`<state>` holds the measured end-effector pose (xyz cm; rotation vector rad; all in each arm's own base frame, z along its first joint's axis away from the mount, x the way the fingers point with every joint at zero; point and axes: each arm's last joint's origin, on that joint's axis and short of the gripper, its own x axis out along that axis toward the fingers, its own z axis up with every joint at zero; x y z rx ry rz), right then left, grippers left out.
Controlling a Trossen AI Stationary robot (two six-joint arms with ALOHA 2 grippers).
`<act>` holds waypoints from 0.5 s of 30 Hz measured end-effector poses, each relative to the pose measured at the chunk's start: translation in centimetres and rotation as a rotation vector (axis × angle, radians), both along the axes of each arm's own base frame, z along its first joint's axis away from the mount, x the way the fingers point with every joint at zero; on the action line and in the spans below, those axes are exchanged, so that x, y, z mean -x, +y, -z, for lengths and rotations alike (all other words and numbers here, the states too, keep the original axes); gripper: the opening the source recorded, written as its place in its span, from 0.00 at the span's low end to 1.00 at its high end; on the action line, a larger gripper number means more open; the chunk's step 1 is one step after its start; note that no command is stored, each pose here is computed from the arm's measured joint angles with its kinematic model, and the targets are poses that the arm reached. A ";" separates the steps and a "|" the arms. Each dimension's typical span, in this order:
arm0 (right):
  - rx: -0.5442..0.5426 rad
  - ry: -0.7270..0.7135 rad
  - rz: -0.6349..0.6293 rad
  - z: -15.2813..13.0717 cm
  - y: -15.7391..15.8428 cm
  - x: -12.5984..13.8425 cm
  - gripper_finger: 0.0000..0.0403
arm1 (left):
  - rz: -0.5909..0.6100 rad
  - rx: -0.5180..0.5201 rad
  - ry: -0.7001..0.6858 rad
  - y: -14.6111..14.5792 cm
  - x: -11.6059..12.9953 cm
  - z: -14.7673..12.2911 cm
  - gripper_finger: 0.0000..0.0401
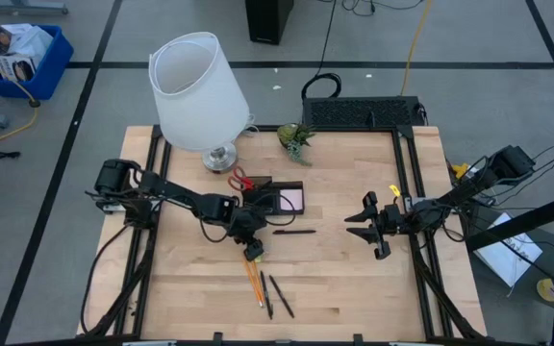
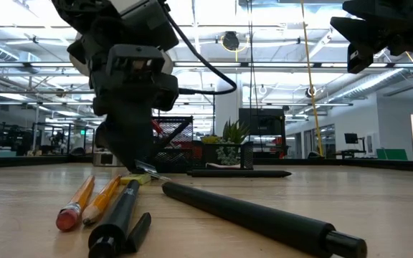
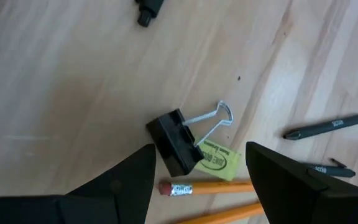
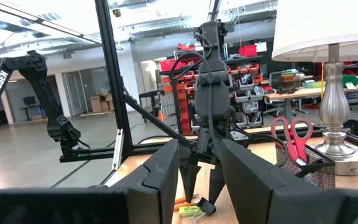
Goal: Pick and place office supplies into organizer
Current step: Put the black binder clip into the black desk organizer
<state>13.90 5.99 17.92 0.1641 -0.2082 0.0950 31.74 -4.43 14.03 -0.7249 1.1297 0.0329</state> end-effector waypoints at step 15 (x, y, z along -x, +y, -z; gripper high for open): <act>0.003 0.006 0.000 0.1 0.0 0.0 0.29 | 0.014 -0.002 -0.003 -0.1 -0.7 1.3 0.53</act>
